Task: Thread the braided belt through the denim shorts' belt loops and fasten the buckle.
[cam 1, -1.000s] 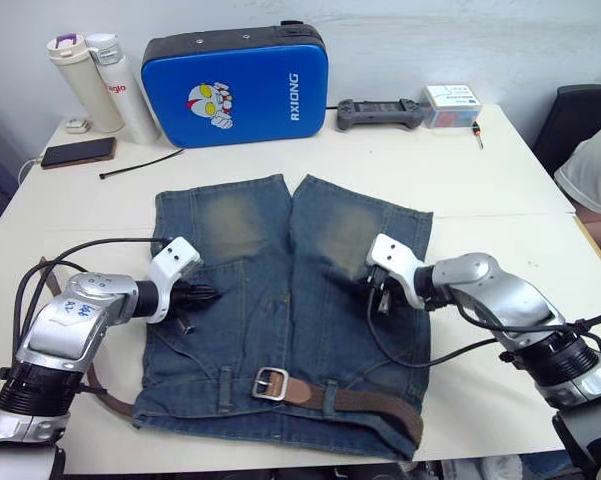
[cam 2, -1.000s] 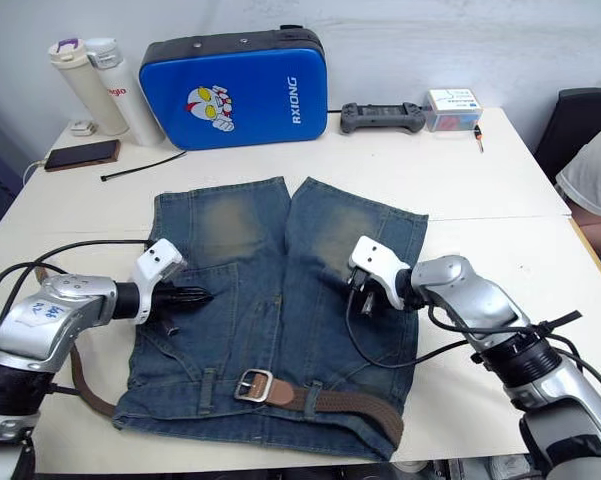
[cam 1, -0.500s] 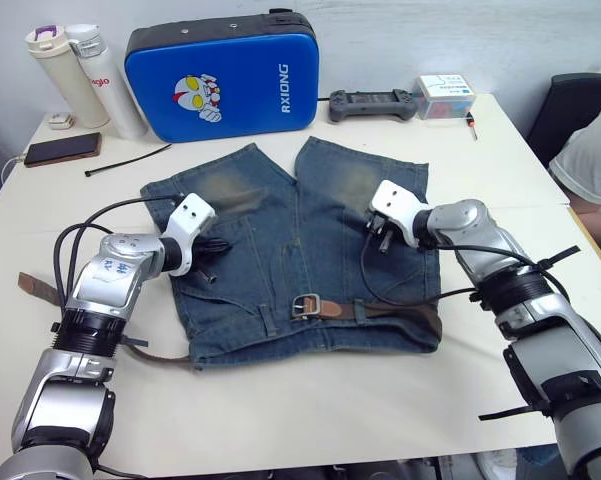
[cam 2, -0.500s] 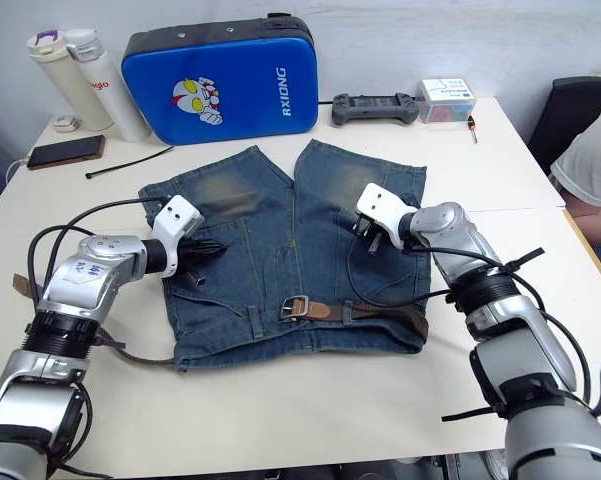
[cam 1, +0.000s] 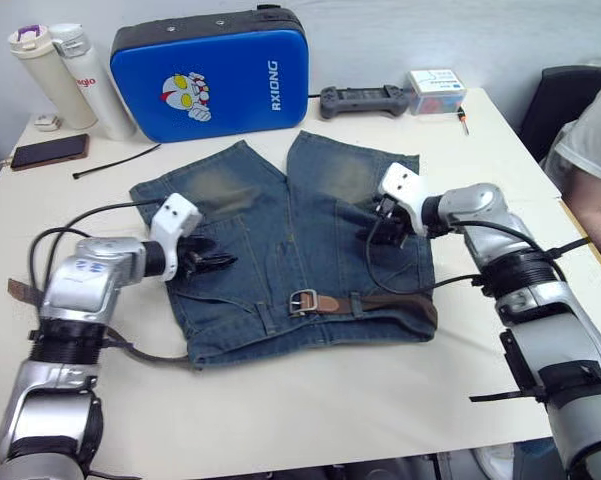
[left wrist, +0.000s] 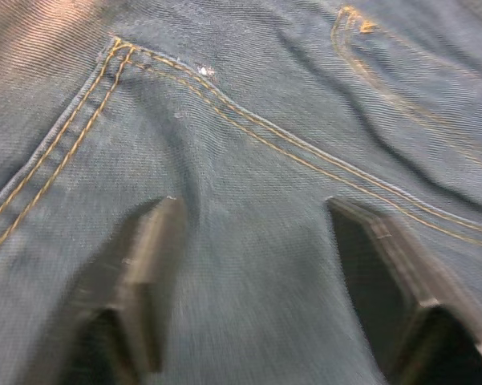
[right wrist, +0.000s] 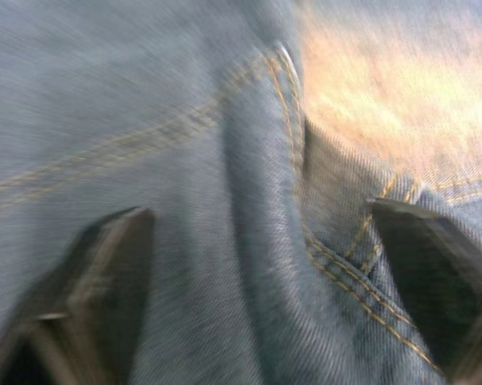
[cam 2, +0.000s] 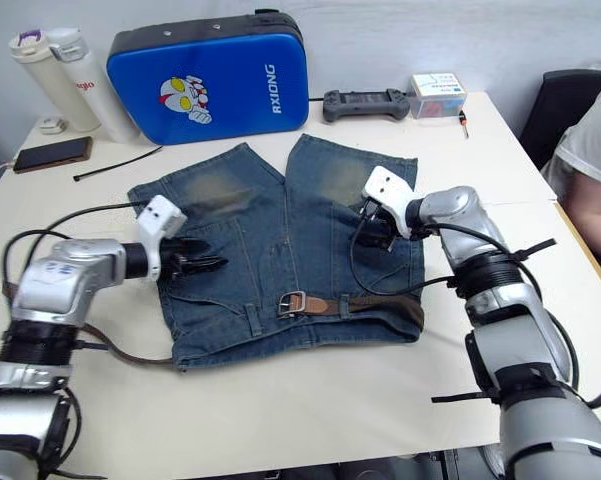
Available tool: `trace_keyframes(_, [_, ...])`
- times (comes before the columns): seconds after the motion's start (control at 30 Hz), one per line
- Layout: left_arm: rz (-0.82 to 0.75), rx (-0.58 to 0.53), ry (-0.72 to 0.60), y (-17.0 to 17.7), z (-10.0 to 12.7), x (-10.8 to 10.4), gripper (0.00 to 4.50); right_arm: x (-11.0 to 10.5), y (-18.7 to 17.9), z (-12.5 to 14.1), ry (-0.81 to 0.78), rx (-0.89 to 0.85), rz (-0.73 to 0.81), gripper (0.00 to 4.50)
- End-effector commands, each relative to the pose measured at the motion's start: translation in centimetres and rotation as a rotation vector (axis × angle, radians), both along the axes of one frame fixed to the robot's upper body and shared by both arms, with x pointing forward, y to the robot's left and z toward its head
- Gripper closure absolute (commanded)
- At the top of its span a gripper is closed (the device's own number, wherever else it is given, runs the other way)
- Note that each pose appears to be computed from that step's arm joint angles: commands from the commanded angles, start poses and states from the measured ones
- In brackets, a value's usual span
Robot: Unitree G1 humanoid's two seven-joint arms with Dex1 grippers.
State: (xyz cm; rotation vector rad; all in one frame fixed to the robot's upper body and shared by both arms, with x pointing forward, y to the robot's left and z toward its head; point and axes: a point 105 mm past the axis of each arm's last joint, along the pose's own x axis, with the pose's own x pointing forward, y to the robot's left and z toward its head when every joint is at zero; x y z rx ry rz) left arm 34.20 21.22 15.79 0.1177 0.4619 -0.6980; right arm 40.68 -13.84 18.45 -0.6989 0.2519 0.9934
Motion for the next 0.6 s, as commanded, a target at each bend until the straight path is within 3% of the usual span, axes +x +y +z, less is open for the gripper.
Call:
trace_keyframes(0.03, [0.055,-0.107,-0.012,0.9,3.4,-2.2,0.11,-3.7,2.0,2.0,0.016,0.003,0.229,0.00])
trace_keyframes(0.17, [0.177,-0.255,0.028,2.4,5.7,-5.2,0.11,-7.8,3.5,1.8,0.146,0.025,0.418,0.00])
trace_keyframes(0.23, [0.318,-0.242,0.022,4.6,5.5,-6.3,0.11,-9.9,4.1,1.9,0.261,0.053,0.487,0.00])
trace_keyframes(0.33, [0.416,-0.265,-0.001,6.9,5.4,-8.0,0.11,-11.9,4.9,2.5,0.297,0.055,0.594,0.00])
trace_keyframes(0.6, [0.871,-0.302,-0.039,14.3,3.8,-12.4,0.11,-13.0,6.9,3.1,0.349,0.072,0.664,0.00])
